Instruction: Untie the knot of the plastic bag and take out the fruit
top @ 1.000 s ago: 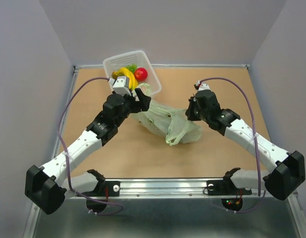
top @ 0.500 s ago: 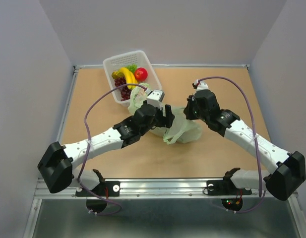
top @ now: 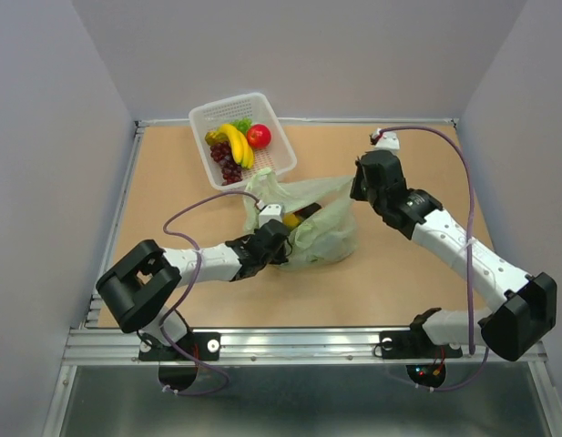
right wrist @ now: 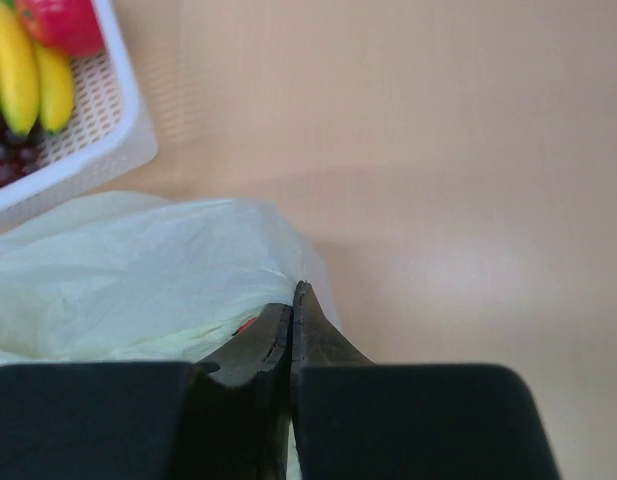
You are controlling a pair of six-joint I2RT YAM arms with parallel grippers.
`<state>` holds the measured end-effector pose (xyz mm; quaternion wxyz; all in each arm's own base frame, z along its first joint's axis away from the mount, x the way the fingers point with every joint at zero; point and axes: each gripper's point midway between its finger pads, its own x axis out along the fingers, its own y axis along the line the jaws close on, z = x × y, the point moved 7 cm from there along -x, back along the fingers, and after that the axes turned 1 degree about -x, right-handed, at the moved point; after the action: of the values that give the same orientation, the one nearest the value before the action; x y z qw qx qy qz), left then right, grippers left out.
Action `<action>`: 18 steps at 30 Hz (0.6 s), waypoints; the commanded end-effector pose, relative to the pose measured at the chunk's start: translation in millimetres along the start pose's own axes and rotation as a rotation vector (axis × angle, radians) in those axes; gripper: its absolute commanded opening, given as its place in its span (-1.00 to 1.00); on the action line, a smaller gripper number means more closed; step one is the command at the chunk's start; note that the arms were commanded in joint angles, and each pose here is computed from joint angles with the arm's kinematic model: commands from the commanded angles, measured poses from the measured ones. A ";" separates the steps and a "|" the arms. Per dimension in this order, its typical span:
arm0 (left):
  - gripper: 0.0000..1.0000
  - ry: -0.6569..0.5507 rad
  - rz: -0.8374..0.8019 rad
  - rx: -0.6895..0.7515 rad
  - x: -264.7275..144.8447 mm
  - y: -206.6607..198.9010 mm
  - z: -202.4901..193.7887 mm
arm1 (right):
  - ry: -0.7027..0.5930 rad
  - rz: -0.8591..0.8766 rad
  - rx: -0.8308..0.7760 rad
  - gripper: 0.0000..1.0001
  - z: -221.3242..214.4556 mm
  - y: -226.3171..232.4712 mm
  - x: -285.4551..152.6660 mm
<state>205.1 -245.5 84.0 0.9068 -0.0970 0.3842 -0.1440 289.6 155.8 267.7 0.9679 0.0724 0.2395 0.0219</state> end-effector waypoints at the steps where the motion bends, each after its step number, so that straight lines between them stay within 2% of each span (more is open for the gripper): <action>1: -0.56 -0.028 0.071 -0.080 -1.3 17.2 1.0 | -0.161 -0.119 0.124 -0.99 46.7 -26.7 -3.4; 4: -0.69 -0.048 0.097 -0.099 -6.9 28.7 2.3 | -0.160 -0.179 0.193 -0.99 52.7 -56.8 6.4; 8: -0.71 -0.076 0.123 -0.138 -12.2 41.4 9.4 | -0.117 -0.149 0.210 -0.96 49.3 -59.8 17.6; 10: -0.70 -0.079 0.107 -0.131 -14.2 40.9 13.5 | -0.071 -0.040 0.171 -0.74 46.8 -47.8 18.6; 11: -0.67 -0.081 0.067 -0.129 -17.8 33.9 19.8 | -0.062 0.011 0.135 -0.48 49.5 -42.6 16.0; 12: -0.60 -0.096 0.055 -0.127 -20.0 31.0 25.2 | -0.054 0.063 0.115 -0.35 50.8 -37.5 12.8; 14: -0.32 -0.118 -0.026 -0.125 -31.1 18.9 38.2 | -0.034 0.165 0.057 -0.10 49.9 -22.7 3.5; 15: -0.18 -0.143 -0.070 -0.127 -36.7 10.8 47.3 | -0.051 0.189 0.009 0.13 55.3 -19.1 -4.5; 16: 0.14 -0.177 -0.137 -0.125 -48.5 1.5 59.8 | -0.029 0.230 -0.052 0.20 51.3 -11.2 -10.9; 18: 0.43 -0.205 -0.204 -0.114 -61.7 -8.1 70.5 | -0.032 0.267 -0.106 0.29 55.1 -0.9 -22.9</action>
<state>210.3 -212.6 117.1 0.9133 -0.1633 0.3506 -0.1275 310.5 122.7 273.9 0.9581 0.0911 0.2653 0.0581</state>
